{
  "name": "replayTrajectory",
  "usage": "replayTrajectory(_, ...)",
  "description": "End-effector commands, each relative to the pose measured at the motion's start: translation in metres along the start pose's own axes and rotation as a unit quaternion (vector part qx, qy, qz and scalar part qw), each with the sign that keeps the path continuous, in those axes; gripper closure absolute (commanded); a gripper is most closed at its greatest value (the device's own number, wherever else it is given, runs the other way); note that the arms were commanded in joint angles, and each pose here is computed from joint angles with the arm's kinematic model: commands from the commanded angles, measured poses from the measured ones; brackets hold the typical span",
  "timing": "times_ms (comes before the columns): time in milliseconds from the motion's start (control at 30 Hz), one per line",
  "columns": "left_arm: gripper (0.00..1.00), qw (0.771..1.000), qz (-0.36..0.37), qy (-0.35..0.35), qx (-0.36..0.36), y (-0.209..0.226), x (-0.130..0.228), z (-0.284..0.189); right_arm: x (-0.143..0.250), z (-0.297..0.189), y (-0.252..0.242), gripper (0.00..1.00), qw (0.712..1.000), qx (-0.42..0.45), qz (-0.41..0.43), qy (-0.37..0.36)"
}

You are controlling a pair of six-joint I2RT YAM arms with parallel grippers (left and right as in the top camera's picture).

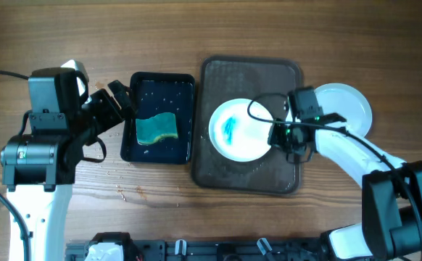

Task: Clean dirty plates on tray and stack at the side
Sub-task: 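Grasp the top plate with the right gripper and drag it onto the tray center, then grasp the green sponge from the black tray with the left gripper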

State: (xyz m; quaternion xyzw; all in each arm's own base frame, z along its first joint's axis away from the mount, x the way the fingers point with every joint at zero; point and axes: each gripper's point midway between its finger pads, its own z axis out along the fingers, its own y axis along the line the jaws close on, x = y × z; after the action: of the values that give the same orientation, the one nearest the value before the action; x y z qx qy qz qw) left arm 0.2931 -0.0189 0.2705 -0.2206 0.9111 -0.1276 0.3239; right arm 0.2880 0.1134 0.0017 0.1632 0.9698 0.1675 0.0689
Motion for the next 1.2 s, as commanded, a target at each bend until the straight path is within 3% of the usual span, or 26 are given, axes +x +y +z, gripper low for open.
replayTrajectory(0,0.00,1.000,-0.002,-0.008,0.010,-0.004,-0.005,-0.004,-0.003,-0.005,0.010,0.73,1.000,-0.020,-0.019,-0.002)
replayTrajectory(133,0.00,0.999,0.000,-0.006,0.039,-0.015,-0.006,-0.005,-0.023,-0.043,0.021,0.69,0.995,-0.008,-0.092,-0.049)
replayTrajectory(267,0.00,0.998,0.001,0.048,0.040,-0.018,0.012,0.009,-0.032,-0.087,0.039,0.67,0.977,-0.021,-0.187,-0.101)
replayTrajectory(400,0.00,0.994,0.001,0.095,0.051,-0.024,0.028,0.018,-0.027,-0.107,0.041,0.64,0.970,-0.025,-0.208,-0.120)
replayTrajectory(467,0.20,0.995,0.003,0.092,0.027,-0.016,0.026,0.024,-0.025,-0.110,0.041,0.64,0.970,-0.025,-0.208,-0.119)
replayTrajectory(500,0.29,0.995,0.006,0.102,-0.007,-0.006,0.030,0.035,-0.024,-0.110,0.040,0.63,0.971,-0.024,-0.207,-0.117)
replayTrajectory(533,0.31,0.993,0.010,0.116,-0.024,-0.001,0.037,0.044,-0.023,-0.109,0.039,0.63,0.971,-0.023,-0.207,-0.114)
replayTrajectory(633,0.30,0.980,0.030,0.187,-0.065,0.009,0.075,0.091,-0.023,-0.107,0.038,0.62,0.972,-0.022,-0.205,-0.111)
replayTrajectory(867,0.28,0.954,0.058,0.264,-0.131,0.030,0.122,0.193,-0.020,-0.106,0.036,0.62,0.974,-0.018,-0.203,-0.103)
replayTrajectory(933,0.36,0.948,0.058,0.278,-0.143,0.039,0.133,0.217,-0.017,-0.105,0.034,0.62,0.975,-0.016,-0.201,-0.097)
replayTrajectory(1000,0.37,0.947,0.061,0.279,-0.149,0.044,0.137,0.233,-0.017,-0.105,0.033,0.62,0.975,-0.015,-0.201,-0.095)
replayTrajectory(1033,0.42,0.947,0.061,0.279,-0.148,0.044,0.139,0.239,-0.017,-0.105,0.033,0.62,0.975,-0.015,-0.201,-0.095)
replayTrajectory(1067,0.53,0.946,0.061,0.282,-0.148,0.044,0.141,0.242,-0.017,-0.105,0.033,0.62,0.975,-0.015,-0.201,-0.096)
replayTrajectory(1133,0.96,0.943,0.061,0.288,-0.152,0.046,0.144,0.241,-0.017,-0.105,0.033,0.62,0.975,-0.015,-0.201,-0.096)
replayTrajectory(1167,0.96,0.941,0.060,0.295,-0.154,0.047,0.145,0.236,-0.017,-0.105,0.033,0.62,0.975,-0.015,-0.201,-0.096)
